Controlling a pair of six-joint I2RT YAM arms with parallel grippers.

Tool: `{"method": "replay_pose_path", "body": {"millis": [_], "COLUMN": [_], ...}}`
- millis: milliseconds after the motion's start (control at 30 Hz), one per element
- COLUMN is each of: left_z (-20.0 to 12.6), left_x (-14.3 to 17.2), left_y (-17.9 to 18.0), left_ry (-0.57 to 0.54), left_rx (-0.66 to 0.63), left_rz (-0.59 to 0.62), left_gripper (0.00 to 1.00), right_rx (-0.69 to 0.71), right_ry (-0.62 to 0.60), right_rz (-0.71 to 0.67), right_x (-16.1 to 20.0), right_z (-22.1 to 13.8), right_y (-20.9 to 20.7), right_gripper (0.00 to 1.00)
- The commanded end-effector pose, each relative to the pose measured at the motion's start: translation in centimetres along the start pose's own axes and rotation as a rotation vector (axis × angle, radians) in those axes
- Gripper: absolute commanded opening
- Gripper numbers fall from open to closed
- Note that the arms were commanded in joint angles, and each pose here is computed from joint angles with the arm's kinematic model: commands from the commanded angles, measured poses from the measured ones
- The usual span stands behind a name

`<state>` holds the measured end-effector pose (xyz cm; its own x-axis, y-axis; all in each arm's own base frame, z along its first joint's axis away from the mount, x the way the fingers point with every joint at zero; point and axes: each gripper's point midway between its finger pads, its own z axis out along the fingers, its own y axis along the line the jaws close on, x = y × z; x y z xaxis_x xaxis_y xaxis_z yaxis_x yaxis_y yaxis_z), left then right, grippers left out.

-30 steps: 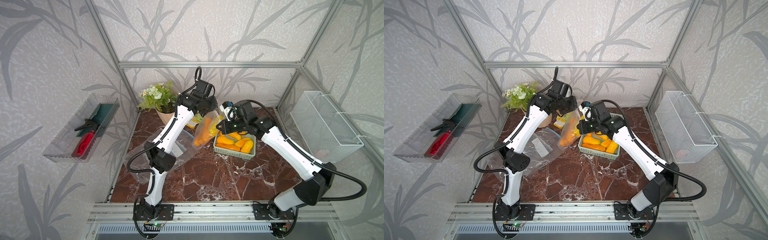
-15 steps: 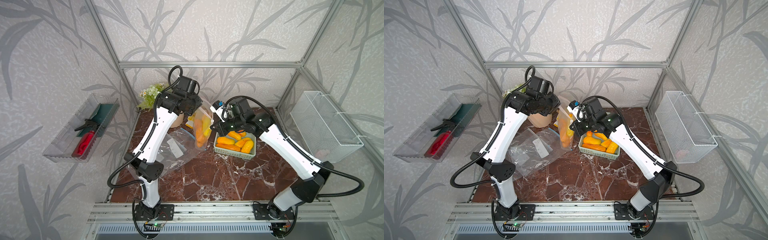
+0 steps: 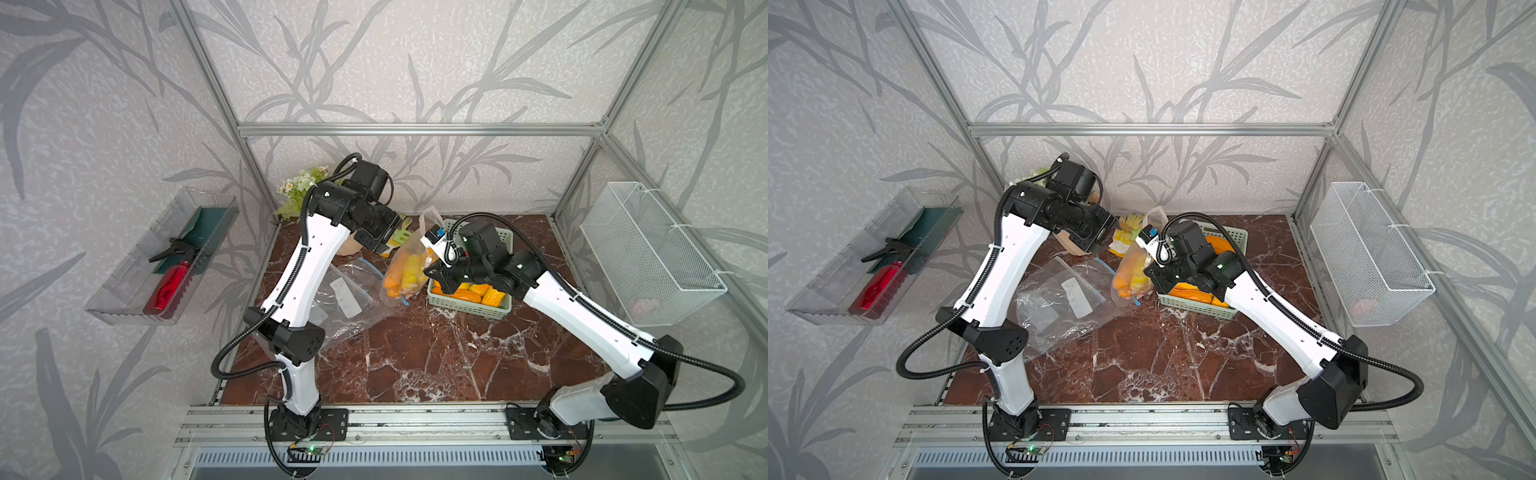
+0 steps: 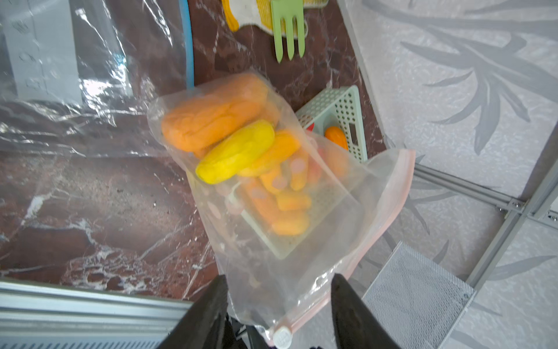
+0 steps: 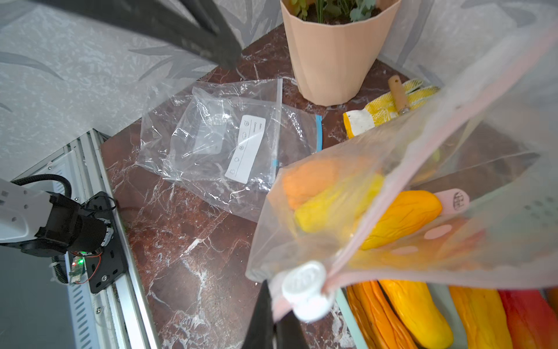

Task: Place the mango in a zip-top bag and seal the zipper
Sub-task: Adjust the zipper food storage bag at the center of the board.

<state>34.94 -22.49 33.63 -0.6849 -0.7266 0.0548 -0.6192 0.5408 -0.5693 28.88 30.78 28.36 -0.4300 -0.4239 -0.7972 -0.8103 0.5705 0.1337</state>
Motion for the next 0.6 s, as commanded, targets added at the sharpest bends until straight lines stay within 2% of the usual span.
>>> {"method": "replay_pose_path", "body": {"millis": [0,133,233,367,567], "left_z": [0.0,2.0,3.0,2.2,1.1], "left_x": [3.2,4.2,4.4,3.2,2.9], "left_y": [-1.2,-3.3,-3.2,-3.0,-3.6], "left_ry": [0.128,0.164,0.153,0.067,0.034], "left_rx": [0.034,0.074,0.037,0.025,0.072], "left_rz": [0.010,0.175,0.249,0.274,0.234], "left_gripper": [0.58,0.62,0.64,0.65,0.70], "right_rx": [0.048,0.057,0.066,0.009,-0.104], "right_ry": [-0.122,-0.149,-0.182,-0.186,-0.072], "right_rz": [-0.098,-0.068,-0.036,-0.026,-0.004], "right_x": [-2.8,-3.0,-3.8,-4.7,-1.7], "right_z": [-1.3,-2.0,-3.5,-5.5,-7.3], "right_y": [-0.3,-1.0,-1.6,-0.8,1.4], "right_gripper": [0.00,0.00,0.00,0.00,0.00]}}
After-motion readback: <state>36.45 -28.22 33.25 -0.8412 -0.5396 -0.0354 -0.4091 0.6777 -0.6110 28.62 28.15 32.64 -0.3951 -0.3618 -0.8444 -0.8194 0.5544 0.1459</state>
